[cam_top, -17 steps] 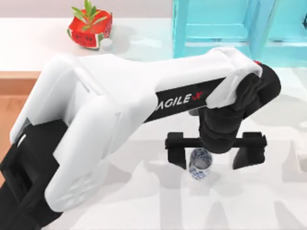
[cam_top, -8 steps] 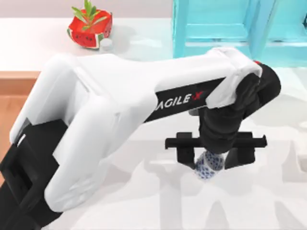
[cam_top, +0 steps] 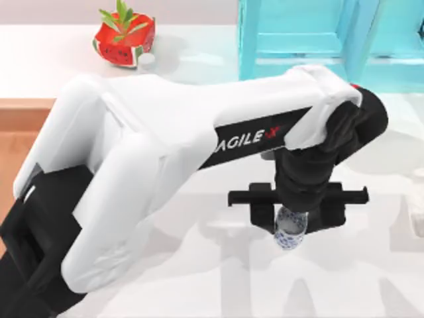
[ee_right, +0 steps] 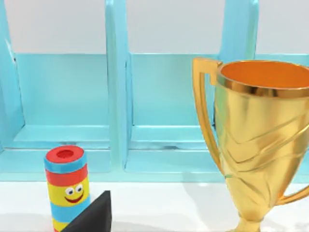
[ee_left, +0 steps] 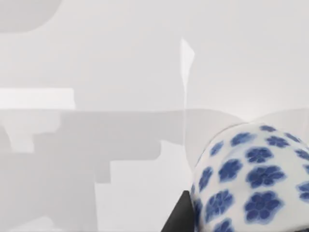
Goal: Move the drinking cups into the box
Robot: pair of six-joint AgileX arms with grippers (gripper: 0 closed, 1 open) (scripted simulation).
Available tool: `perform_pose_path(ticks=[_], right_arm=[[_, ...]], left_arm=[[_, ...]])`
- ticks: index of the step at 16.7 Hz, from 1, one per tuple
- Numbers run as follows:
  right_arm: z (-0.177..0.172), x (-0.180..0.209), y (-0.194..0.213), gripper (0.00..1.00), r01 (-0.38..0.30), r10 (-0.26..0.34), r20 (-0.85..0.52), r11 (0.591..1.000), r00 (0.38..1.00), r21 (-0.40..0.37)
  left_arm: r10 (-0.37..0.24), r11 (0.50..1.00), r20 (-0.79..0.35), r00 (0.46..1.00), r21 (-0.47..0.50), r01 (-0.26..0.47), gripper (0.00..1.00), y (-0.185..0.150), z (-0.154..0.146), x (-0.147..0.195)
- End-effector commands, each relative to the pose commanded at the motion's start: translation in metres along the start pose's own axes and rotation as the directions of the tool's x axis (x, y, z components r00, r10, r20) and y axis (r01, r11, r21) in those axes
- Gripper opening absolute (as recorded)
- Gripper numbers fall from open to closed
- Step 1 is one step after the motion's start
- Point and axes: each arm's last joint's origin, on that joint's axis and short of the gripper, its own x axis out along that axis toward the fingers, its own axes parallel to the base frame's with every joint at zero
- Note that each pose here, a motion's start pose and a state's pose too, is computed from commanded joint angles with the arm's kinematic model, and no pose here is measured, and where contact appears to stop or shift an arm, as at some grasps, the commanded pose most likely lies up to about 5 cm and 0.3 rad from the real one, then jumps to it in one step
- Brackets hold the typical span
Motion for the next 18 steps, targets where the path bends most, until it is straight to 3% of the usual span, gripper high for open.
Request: perform_pose_path(ticks=[9,18], right_arm=[[0.0,0.0,0.0,1.0,0.0,0.0,0.0,1.0,1.0,0.0],[0.0,0.0,0.0,1.0,0.0,0.0,0.0,1.0,1.0,0.0]], left_arm=[[-0.001,1.0,0.002,1.0,-0.001,0.001,0.0,0.004,0.002,-0.005],[-0.006,1.0,0.007,1.0,0.0,0.006,0.0,0.09,0.002,-0.094]])
